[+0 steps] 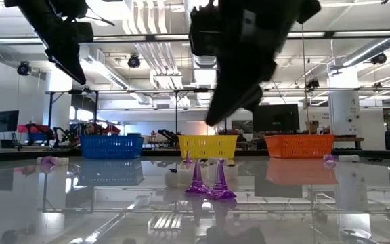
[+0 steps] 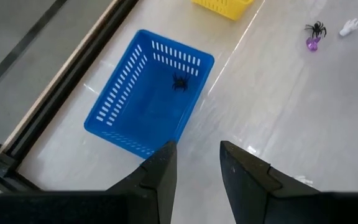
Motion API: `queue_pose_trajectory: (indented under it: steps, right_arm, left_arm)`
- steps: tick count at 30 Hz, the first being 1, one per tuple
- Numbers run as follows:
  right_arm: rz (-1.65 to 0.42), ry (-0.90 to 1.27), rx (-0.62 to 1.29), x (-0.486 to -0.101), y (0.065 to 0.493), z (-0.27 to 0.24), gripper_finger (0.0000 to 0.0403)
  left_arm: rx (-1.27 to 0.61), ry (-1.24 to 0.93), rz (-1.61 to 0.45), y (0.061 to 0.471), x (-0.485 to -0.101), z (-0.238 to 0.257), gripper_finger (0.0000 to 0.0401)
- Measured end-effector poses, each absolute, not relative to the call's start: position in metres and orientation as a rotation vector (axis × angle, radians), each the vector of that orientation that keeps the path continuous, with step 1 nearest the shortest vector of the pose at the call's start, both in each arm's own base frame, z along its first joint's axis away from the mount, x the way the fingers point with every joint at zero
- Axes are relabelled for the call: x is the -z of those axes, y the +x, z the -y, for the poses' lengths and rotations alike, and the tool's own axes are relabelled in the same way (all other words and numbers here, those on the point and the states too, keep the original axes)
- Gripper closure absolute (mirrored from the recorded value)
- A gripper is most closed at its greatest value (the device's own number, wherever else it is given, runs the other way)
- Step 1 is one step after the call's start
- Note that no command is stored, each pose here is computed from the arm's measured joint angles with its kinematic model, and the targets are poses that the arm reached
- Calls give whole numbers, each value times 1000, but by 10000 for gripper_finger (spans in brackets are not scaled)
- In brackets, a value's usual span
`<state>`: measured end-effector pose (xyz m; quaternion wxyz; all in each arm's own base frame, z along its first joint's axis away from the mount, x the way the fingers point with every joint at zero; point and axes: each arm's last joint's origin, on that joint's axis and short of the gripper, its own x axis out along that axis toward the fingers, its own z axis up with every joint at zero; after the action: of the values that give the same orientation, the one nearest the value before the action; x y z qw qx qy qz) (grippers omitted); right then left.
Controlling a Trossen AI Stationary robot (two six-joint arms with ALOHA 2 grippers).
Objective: Sort Halloween decoration
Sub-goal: Put the white skeleton toy into the yellow bin
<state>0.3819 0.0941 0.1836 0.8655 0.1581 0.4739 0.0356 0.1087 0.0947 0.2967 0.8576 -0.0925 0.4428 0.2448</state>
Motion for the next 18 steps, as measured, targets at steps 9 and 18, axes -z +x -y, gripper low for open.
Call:
queue_pose_trajectory:
  steps: [9, 18]
  right_arm:
    - [-1043, 353, -80, -190, 382, -94, 393]
    - [-1115, 313, -213, -172, 382, -107, 339]
  left_arm:
    - [-504, -179, -938, 108, -297, -95, 296]
    - [-501, -172, -940, 108, -297, -95, 296]
